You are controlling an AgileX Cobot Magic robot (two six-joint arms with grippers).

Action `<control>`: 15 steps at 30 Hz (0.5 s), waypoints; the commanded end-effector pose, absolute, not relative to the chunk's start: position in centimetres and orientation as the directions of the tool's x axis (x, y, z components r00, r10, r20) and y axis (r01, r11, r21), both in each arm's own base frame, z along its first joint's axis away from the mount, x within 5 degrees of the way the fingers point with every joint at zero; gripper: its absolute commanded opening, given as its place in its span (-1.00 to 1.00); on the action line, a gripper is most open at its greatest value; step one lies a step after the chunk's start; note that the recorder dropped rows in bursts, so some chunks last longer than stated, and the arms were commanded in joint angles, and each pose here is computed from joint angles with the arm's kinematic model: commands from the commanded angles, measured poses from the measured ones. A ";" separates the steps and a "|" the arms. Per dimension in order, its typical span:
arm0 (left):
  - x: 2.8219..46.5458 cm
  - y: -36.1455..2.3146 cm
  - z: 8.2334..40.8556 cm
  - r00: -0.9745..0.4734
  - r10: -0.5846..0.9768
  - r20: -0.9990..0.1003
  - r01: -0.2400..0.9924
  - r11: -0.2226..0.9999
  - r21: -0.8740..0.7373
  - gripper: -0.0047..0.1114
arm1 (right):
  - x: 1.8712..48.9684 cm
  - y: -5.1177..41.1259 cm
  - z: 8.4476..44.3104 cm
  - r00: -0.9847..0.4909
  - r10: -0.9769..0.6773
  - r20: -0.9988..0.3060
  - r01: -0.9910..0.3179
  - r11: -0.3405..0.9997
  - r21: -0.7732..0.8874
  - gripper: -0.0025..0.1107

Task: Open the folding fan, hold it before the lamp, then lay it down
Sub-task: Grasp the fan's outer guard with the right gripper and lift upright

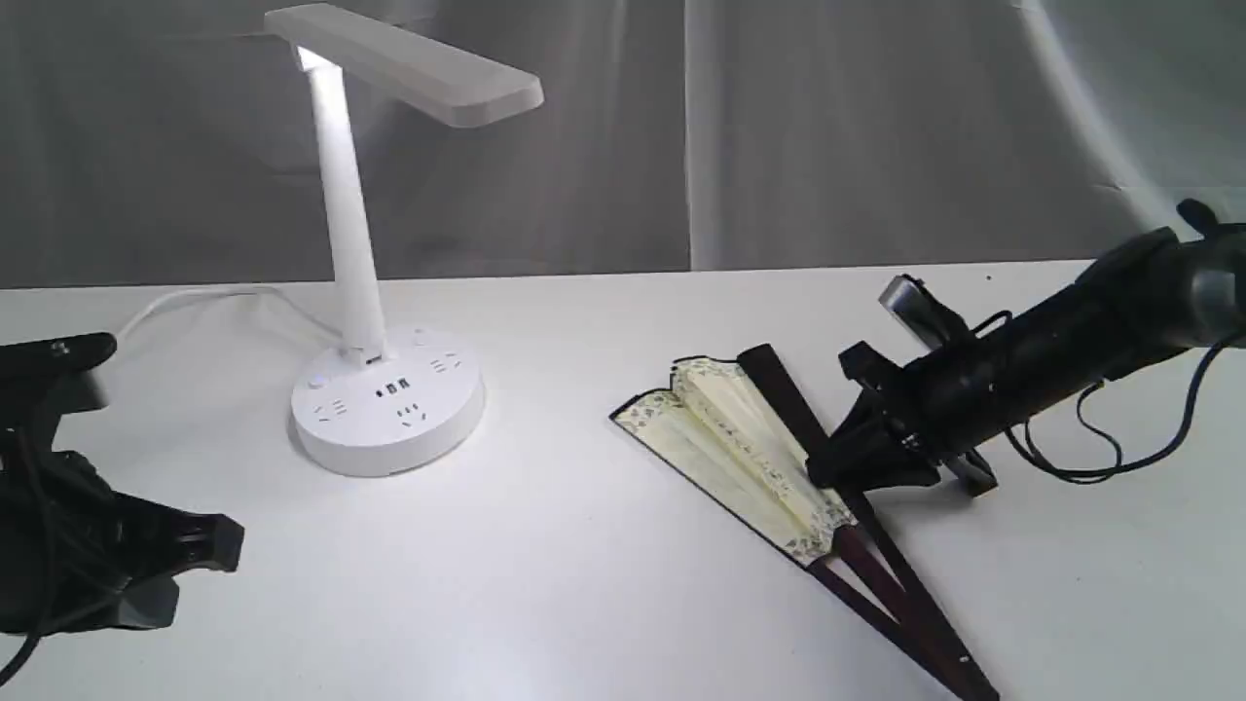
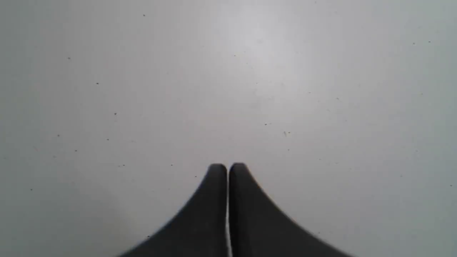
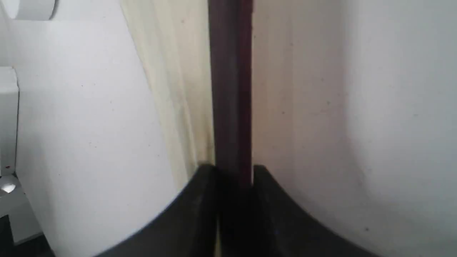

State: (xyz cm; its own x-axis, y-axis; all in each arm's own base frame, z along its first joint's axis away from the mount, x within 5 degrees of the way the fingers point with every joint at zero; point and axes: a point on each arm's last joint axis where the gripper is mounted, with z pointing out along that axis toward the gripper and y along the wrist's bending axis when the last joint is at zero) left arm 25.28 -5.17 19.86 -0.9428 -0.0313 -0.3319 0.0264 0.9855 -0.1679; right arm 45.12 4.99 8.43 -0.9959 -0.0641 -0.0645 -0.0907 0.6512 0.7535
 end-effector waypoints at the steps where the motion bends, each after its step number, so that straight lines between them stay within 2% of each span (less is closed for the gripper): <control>1: 25.4 -5.3 20.1 -0.938 -0.029 -0.346 0.032 0.985 -0.172 -0.92 | 45.0 4.9 8.4 -0.995 -0.070 -0.066 -0.095 0.621 0.778 -0.96; 7: 25.4 -5.3 20.1 -0.938 -0.029 -0.346 0.032 0.985 -0.172 -0.92 | 45.5 5.4 9.1 -0.996 -0.011 -0.092 -0.083 0.559 0.825 -0.96; 15: 25.4 -5.3 20.1 -0.938 -0.029 -0.346 0.032 0.985 -0.172 -0.92 | 45.6 5.4 11.9 -0.988 -0.006 -0.153 -0.131 0.557 0.820 -0.96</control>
State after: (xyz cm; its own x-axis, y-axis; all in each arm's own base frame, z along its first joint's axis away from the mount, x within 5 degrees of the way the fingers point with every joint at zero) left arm 25.28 -5.17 19.86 -0.9428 -0.0313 -0.3319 0.0264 0.9855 -0.1679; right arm 45.61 5.64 10.61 -0.9919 -0.0177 -0.1260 -0.1141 0.5610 0.8199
